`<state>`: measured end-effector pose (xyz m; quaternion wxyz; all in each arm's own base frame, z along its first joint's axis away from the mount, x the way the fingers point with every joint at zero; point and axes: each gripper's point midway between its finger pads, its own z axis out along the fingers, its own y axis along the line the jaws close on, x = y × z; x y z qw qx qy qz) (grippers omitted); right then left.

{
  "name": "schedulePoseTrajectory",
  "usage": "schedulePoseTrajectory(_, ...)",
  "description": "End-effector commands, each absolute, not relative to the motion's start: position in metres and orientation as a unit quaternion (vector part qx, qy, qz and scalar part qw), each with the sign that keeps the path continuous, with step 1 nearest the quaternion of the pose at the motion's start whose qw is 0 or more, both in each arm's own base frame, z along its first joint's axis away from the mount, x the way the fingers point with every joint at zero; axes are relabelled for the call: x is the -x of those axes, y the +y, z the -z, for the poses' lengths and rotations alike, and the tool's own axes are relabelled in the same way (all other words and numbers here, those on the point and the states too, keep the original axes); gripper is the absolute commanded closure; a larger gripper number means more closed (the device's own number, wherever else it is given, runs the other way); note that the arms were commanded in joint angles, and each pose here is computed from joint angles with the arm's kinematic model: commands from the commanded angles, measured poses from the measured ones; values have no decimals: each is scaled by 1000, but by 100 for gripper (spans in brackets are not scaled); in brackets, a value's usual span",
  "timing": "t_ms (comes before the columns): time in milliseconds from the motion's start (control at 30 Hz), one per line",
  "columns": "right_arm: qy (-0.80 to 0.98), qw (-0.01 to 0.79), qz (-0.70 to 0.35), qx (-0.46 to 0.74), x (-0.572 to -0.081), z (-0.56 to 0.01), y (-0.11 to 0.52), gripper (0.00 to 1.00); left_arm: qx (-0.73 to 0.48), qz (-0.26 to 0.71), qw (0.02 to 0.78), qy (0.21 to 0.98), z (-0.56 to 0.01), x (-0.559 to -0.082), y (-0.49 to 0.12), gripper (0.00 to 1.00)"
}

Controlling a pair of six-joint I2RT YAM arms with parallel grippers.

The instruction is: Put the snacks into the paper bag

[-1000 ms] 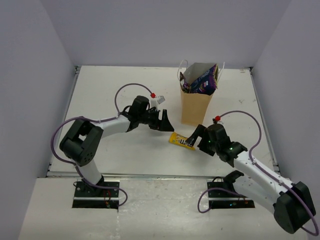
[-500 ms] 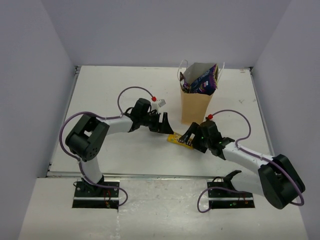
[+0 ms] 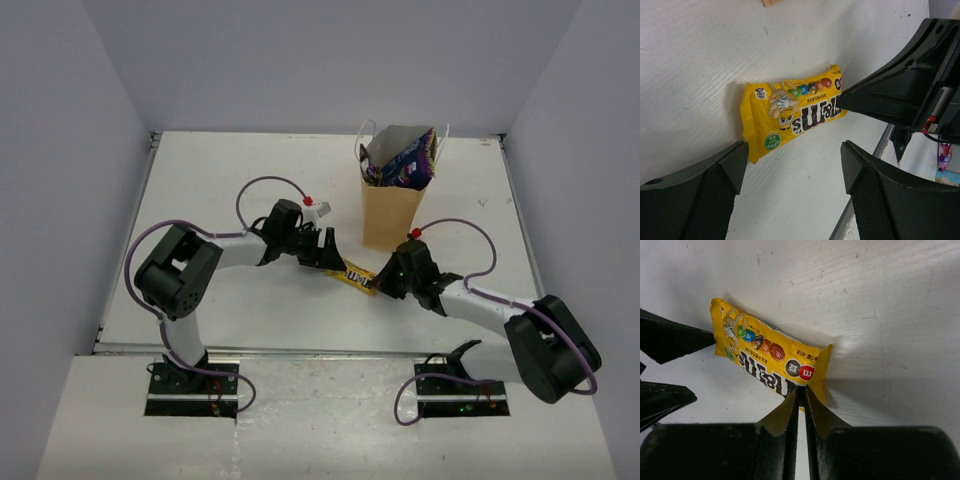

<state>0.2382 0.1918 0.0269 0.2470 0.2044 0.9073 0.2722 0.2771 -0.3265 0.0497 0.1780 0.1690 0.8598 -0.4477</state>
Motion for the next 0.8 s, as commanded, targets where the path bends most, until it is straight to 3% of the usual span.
schedulePoseTrajectory(0,900,264,-285,-195,-249,-37,198,90,-182,457,193,849,-55,-278,-327,21)
schedulePoseTrajectory(100,902,264,-281,-194,-247,-37,196,71,-181,456,195,850,-55,-279,-326,21)
schedulePoseTrajectory(133,902,263,-282,-193,-246,-37,196,36,-180,456,194,850,-55,-279,-326,21)
schedulePoseTrajectory(167,903,262,-283,-191,-244,-35,196,18,-181,456,196,849,-56,-279,-326,21)
schedulePoseTrajectory(233,901,260,-288,-190,-243,-34,198,4,-178,457,194,850,-55,-279,-327,21)
schedulePoseTrajectory(267,902,260,-289,-190,-244,-33,198,4,-178,458,195,849,-55,-280,-327,21)
schedulePoseTrajectory(367,907,250,-284,-186,-246,-25,201,8,-177,463,194,847,-56,-280,-329,21)
schedulePoseTrajectory(500,915,228,-283,-175,-249,-14,211,21,-177,465,194,845,-58,-281,-333,21)
schedulePoseTrajectory(667,917,225,-285,-167,-249,-11,220,68,-180,466,195,844,-59,-281,-336,22)
schedulePoseTrajectory(700,918,225,-280,-169,-248,-11,218,82,-179,466,195,844,-59,-281,-335,22)
schedulePoseTrajectory(767,916,233,-276,-171,-248,-14,215,95,-180,465,194,845,-58,-280,-335,22)
